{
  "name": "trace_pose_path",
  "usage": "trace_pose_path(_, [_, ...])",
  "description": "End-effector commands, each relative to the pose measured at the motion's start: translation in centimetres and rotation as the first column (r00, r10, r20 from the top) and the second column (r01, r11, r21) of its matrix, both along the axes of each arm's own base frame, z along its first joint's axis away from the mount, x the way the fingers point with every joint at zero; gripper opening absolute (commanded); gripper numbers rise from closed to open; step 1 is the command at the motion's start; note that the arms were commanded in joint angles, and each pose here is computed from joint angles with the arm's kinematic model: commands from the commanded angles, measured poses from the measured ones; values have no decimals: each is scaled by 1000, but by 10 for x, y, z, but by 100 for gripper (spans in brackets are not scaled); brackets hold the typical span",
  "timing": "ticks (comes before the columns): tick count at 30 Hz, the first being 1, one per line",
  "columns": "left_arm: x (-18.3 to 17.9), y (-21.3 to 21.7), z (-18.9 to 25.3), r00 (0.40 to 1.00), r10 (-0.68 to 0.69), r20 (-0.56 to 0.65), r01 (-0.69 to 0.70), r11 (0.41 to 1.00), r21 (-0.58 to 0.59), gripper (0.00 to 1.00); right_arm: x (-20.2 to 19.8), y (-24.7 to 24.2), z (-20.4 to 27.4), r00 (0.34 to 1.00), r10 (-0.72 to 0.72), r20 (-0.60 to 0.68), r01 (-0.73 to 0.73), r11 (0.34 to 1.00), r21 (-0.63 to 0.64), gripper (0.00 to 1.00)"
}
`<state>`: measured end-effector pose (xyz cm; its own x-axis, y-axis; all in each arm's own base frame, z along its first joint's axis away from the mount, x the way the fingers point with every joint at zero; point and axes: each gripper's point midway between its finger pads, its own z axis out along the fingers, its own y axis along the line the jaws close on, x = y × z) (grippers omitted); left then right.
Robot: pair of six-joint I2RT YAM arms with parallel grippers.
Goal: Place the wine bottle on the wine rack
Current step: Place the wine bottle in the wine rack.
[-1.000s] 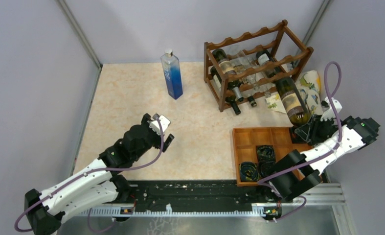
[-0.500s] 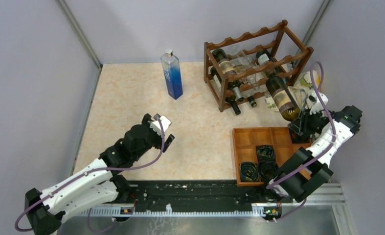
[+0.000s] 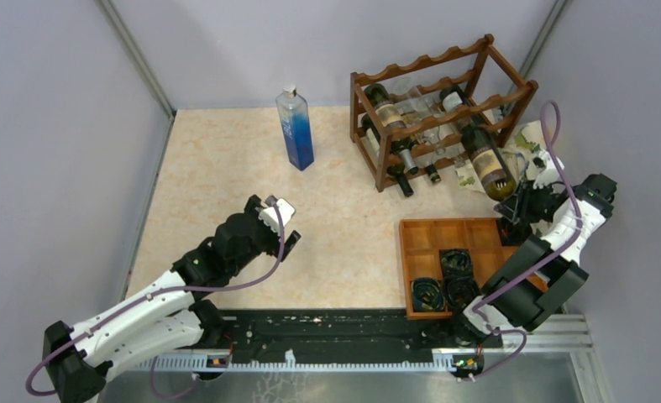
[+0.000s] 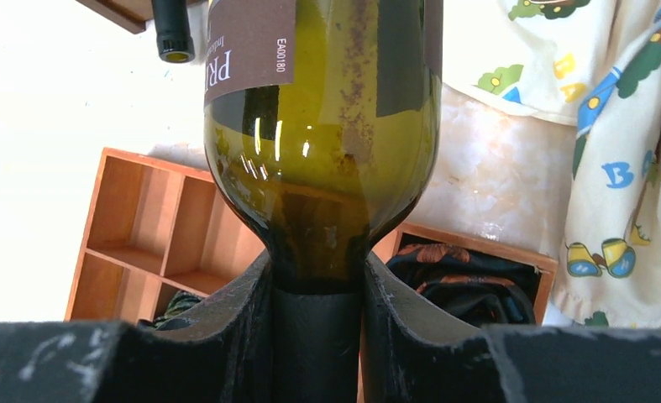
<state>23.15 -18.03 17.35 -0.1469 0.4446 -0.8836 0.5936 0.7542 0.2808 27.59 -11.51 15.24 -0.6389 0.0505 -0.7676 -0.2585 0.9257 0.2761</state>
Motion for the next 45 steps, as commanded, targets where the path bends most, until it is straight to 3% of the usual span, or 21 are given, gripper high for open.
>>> trace_pose_path(1, [1, 0, 3, 1000, -5, 8, 5, 1000, 3, 99, 35, -4, 47, 977, 76, 197, -65, 996, -61, 0])
trace_pose_path(15, [1, 0, 0, 1000, -7, 3, 7, 1000, 13, 99, 63, 3, 56, 968, 117, 224, -96, 990, -103, 0])
trace_pose_path(29, [3, -1, -7, 1000, -9, -5, 9, 999, 37, 99, 124, 0, 62, 954, 186, 235, -128, 962, -242, 0])
trace_pose_path(45, [6, 1, -22, 1000, -5, -13, 6, 996, 92, 99, 198, 7, 73, 927, 213, 307, -127, 953, -276, 0])
